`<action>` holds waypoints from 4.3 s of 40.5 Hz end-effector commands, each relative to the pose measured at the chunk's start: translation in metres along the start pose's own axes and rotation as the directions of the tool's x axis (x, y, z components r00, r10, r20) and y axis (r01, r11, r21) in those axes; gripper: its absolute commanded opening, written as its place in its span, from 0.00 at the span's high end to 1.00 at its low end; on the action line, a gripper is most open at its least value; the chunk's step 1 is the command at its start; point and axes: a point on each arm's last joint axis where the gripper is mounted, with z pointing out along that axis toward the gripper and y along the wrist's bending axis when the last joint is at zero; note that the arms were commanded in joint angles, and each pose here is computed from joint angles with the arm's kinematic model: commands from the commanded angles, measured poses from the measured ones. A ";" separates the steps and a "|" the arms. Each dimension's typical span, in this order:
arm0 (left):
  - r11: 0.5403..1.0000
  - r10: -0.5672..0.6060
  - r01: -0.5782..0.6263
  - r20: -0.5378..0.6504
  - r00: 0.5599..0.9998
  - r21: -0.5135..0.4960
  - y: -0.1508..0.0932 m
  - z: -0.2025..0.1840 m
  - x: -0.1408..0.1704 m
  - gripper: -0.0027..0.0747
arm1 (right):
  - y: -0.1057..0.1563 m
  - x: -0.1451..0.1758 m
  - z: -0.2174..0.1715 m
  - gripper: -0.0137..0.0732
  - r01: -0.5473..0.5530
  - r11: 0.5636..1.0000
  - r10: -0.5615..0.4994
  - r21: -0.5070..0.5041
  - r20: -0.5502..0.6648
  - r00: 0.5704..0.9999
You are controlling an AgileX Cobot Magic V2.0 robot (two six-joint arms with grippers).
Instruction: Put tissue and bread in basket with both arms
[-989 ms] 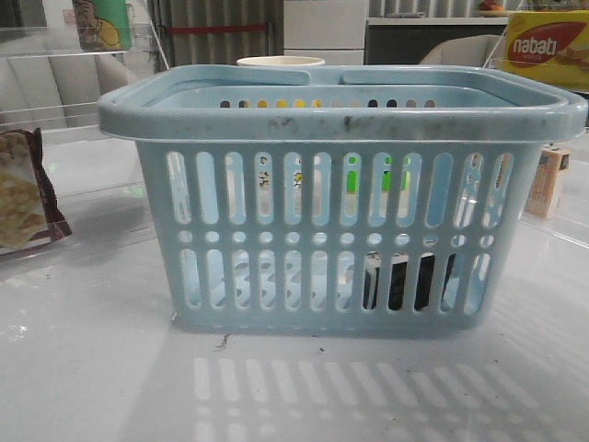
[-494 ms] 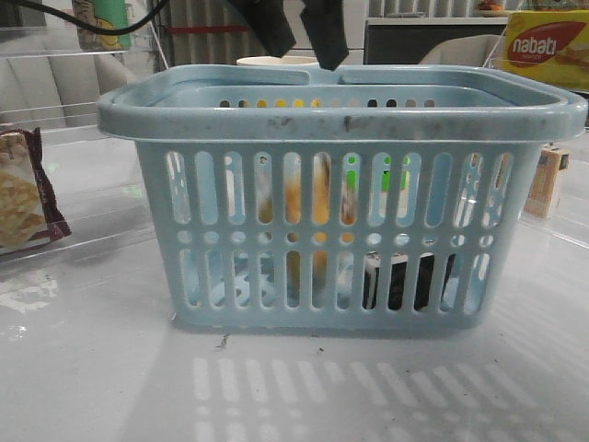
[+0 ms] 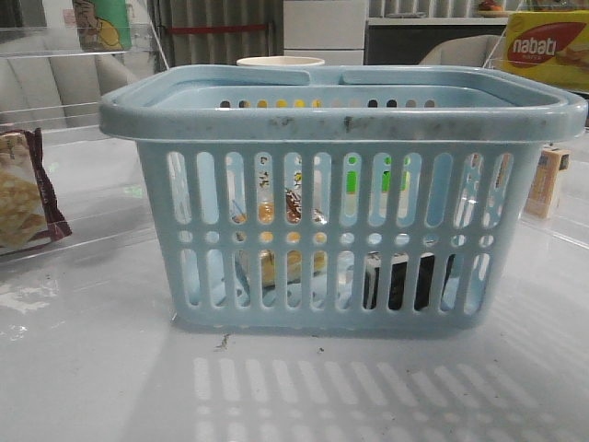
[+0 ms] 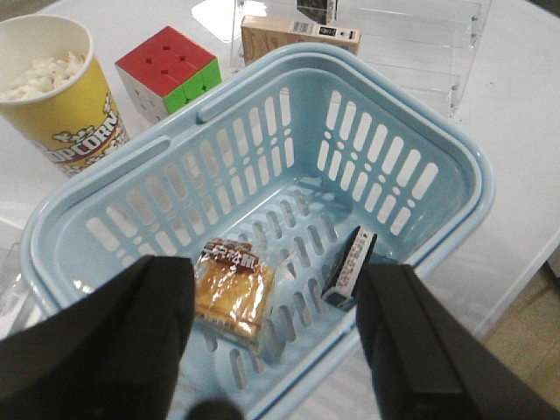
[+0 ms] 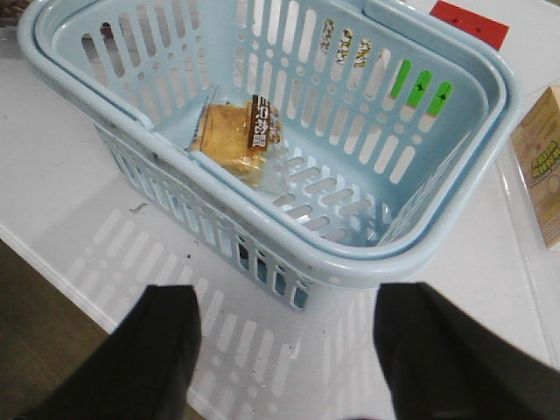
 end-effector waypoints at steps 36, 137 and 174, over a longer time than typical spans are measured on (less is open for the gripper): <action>1.000 0.000 0.003 0.175 0.984 -0.016 -0.015 -0.074 0.172 0.77 | -0.001 -0.009 -0.006 0.78 0.015 1.000 -0.016 0.011 0.053 0.998; 0.734 0.086 0.382 0.636 0.767 -0.561 0.012 -0.046 0.321 0.84 | -0.001 -0.009 -0.006 0.78 0.015 1.000 -0.016 0.011 0.051 0.999; 0.734 0.083 0.382 0.633 0.770 -0.561 0.012 -0.046 0.321 0.84 | -0.017 0.170 -0.002 0.78 -0.280 0.857 -0.051 0.432 0.612 0.789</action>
